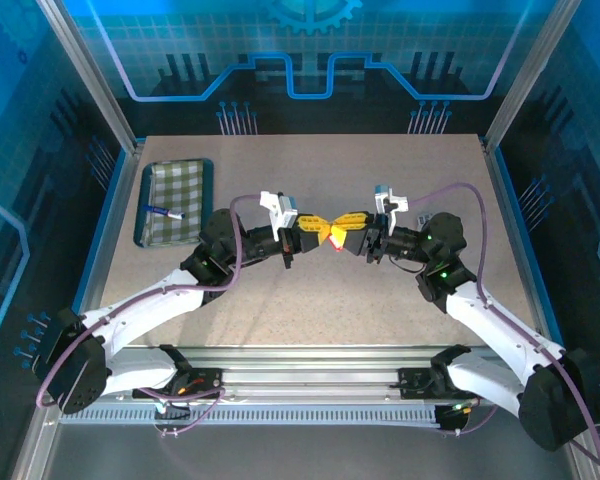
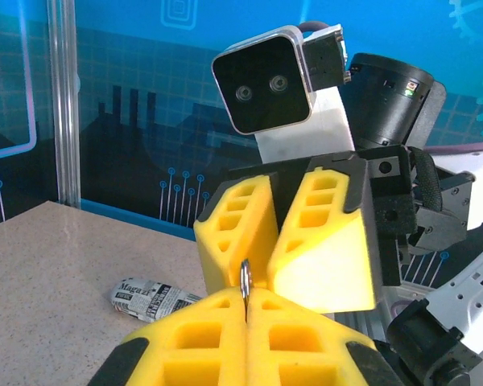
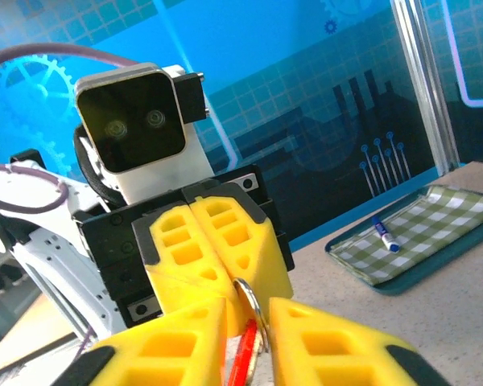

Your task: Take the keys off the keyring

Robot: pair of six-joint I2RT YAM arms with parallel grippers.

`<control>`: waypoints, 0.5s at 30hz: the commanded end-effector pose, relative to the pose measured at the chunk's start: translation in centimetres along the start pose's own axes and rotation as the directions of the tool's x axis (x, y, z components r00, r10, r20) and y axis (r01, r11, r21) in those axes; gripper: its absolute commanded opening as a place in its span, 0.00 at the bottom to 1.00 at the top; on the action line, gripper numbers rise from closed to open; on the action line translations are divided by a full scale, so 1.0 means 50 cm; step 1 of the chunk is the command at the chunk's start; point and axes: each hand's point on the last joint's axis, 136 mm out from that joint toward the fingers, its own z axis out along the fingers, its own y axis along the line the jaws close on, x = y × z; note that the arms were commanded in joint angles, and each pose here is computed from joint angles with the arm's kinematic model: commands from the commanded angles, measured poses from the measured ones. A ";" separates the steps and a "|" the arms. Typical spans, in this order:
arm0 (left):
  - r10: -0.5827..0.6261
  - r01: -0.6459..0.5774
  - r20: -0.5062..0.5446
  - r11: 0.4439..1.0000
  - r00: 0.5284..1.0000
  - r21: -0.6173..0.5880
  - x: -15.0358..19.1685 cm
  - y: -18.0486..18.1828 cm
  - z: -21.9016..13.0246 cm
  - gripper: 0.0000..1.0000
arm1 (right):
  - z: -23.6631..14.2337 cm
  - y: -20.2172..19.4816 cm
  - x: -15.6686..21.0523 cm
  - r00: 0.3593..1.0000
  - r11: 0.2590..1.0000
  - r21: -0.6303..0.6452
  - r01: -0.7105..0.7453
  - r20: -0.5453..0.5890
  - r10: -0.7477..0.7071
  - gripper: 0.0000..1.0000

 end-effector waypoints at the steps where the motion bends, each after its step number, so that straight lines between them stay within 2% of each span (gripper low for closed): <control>1: 0.019 -0.020 0.040 0.999 0.999 0.035 -0.030 -0.017 -0.003 0.01 | 0.007 0.020 -0.033 0.998 0.998 -0.025 0.058 0.029 -0.057 0.14; 3: 0.018 -0.019 0.037 0.999 0.999 0.031 -0.028 -0.016 -0.005 0.01 | 0.008 0.019 -0.036 0.998 0.998 -0.025 0.059 0.030 -0.058 0.09; 6: 0.019 -0.020 0.035 1.000 0.999 0.021 -0.024 -0.016 -0.010 0.07 | 0.006 0.019 -0.037 0.997 0.997 -0.021 0.068 0.030 -0.067 0.07; 7: 0.019 -0.019 0.031 1.000 0.999 0.014 -0.021 -0.014 -0.011 0.12 | 0.005 0.017 -0.037 0.997 0.997 -0.016 0.074 0.027 -0.073 0.06; 9: 0.011 -0.011 0.028 1.000 1.000 -0.011 -0.019 -0.007 -0.016 0.30 | 0.002 0.017 -0.039 0.995 0.995 -0.009 0.096 0.018 -0.095 0.04; 15: -0.018 0.018 -0.006 0.999 1.000 -0.050 -0.021 -0.002 -0.040 0.48 | -0.012 0.016 -0.019 0.973 0.979 0.039 0.201 -0.120 -0.195 0.05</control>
